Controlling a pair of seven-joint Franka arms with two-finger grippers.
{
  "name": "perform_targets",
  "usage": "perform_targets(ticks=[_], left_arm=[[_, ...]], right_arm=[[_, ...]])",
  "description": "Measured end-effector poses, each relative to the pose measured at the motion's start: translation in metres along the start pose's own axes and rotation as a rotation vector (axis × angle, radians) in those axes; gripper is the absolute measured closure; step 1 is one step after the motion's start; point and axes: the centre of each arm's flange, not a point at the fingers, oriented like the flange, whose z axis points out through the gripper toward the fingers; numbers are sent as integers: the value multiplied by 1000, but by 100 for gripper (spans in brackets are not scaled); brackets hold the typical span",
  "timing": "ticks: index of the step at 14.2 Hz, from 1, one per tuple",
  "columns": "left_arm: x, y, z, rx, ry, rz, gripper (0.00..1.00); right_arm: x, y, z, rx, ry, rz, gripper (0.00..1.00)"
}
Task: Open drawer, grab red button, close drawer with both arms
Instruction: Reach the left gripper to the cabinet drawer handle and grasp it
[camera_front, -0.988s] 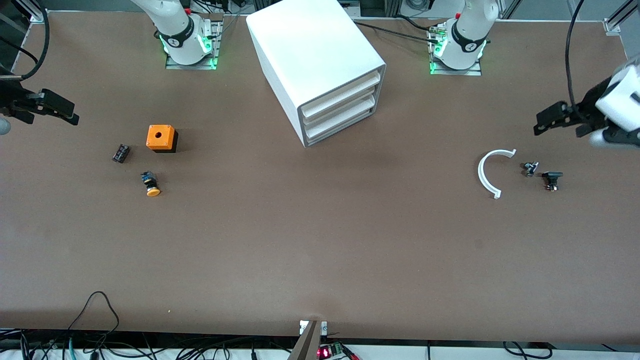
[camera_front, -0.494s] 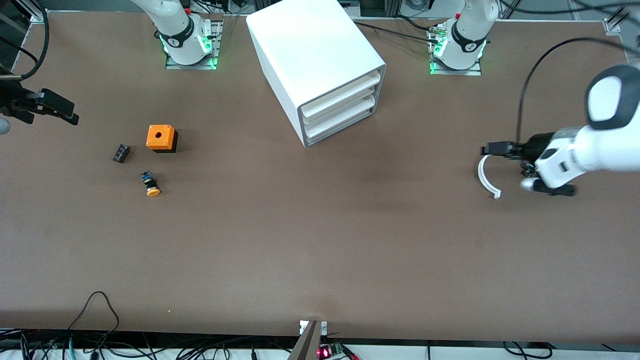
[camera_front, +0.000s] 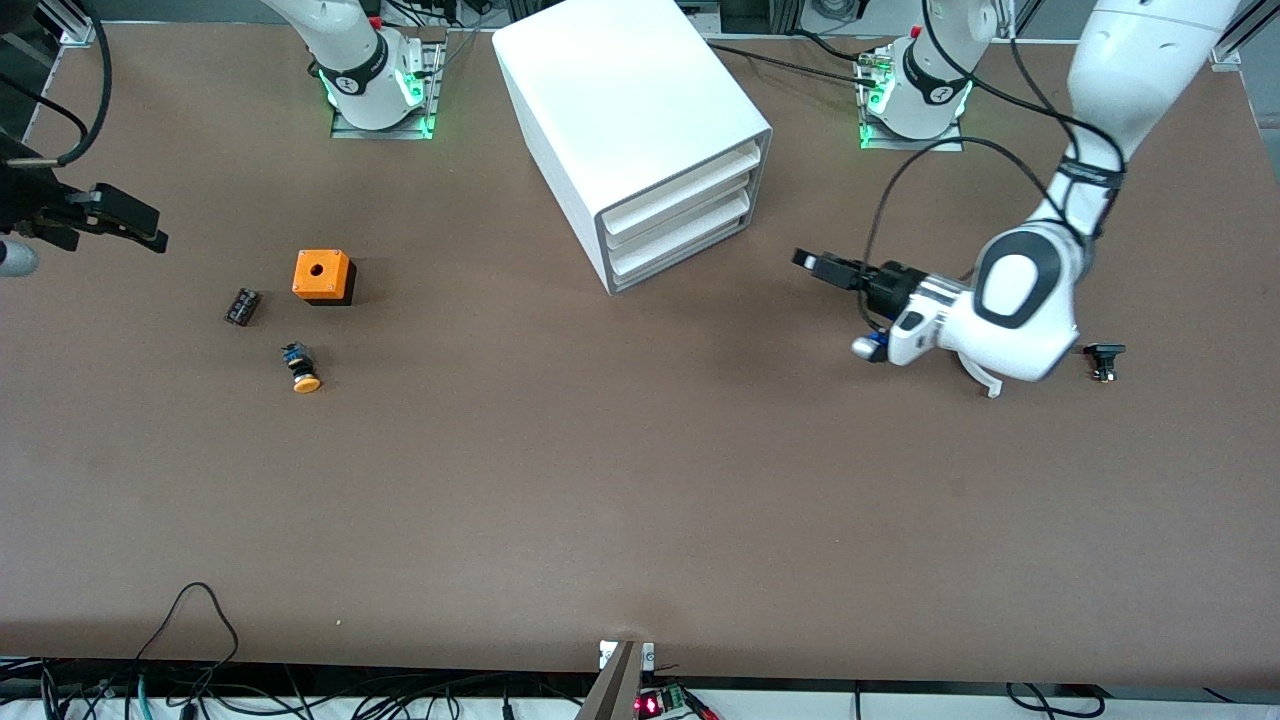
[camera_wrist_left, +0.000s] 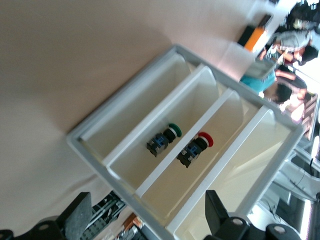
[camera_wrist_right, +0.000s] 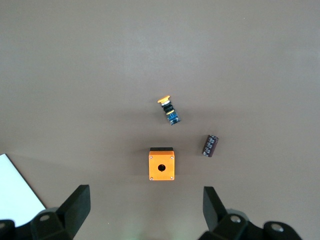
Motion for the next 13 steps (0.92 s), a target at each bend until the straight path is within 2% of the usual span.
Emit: perform_targets(ticks=[5,10,13], left_arm=[[-2,22,92,62,-36,43,0],[-11,17,140,69,-38,32,0],[-14,12,152,77,-35,26,7]], right_arm=[[22,-49,45,-17,-81,-77,0],[23,-76,54,-27,-97,-119,0],[24,-82,60,-29,-108,-129,0]])
